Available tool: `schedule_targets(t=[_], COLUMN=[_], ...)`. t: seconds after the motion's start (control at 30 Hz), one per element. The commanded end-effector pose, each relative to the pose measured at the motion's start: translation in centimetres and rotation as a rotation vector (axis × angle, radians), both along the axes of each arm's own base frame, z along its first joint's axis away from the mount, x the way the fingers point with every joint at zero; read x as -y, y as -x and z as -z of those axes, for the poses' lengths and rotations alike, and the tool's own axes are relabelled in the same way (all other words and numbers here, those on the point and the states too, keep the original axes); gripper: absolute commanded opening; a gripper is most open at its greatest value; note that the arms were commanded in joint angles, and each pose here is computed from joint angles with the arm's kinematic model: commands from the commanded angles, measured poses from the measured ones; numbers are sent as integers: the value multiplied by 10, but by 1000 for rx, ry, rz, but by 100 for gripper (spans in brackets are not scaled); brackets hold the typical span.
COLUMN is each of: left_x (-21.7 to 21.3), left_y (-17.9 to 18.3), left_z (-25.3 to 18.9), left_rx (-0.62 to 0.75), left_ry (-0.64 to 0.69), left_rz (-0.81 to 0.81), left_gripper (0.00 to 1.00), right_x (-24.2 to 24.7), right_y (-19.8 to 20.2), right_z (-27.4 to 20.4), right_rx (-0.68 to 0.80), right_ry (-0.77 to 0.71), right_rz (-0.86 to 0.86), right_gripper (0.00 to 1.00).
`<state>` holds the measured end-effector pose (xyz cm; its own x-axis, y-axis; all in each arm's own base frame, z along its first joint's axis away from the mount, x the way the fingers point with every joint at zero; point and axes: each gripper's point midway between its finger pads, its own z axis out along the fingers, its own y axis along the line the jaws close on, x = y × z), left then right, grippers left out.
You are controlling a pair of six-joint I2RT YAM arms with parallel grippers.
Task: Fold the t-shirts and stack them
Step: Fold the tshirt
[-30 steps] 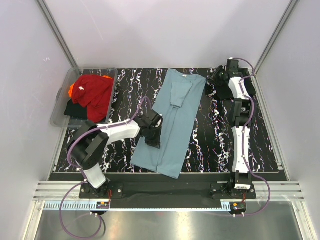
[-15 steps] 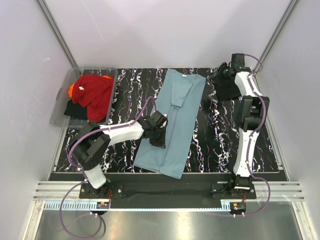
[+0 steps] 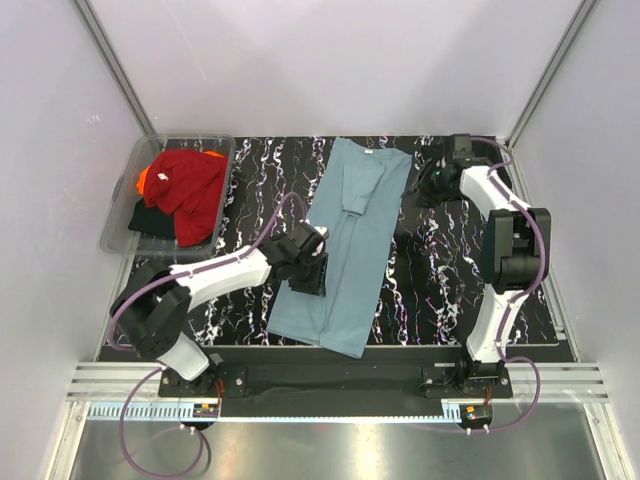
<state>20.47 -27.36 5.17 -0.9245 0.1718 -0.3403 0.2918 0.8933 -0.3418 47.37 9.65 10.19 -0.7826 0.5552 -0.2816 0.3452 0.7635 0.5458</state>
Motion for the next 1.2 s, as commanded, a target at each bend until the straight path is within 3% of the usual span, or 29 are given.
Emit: schedule_targets(t=[0.0,0.3,0.9,1.17], left_x=[25,38,42,40], left_y=[11,27,55,70], left_z=[-40,-37,6,16], left_rx=[57,15,-114,-164], left_ry=[160,250,238,218], left_rz=[157,231,230,221], left_gripper=[41,47,48,40], right_x=[-27,-52,-58,-58], right_y=[24,47,69,73], right_z=[-1,12,24,18], right_rx=[6,-5,-14,5], right_ry=[-7,-38,-15,-17], right_rz=[-82,-134,-133,-136], right_gripper=[48,47,47,47])
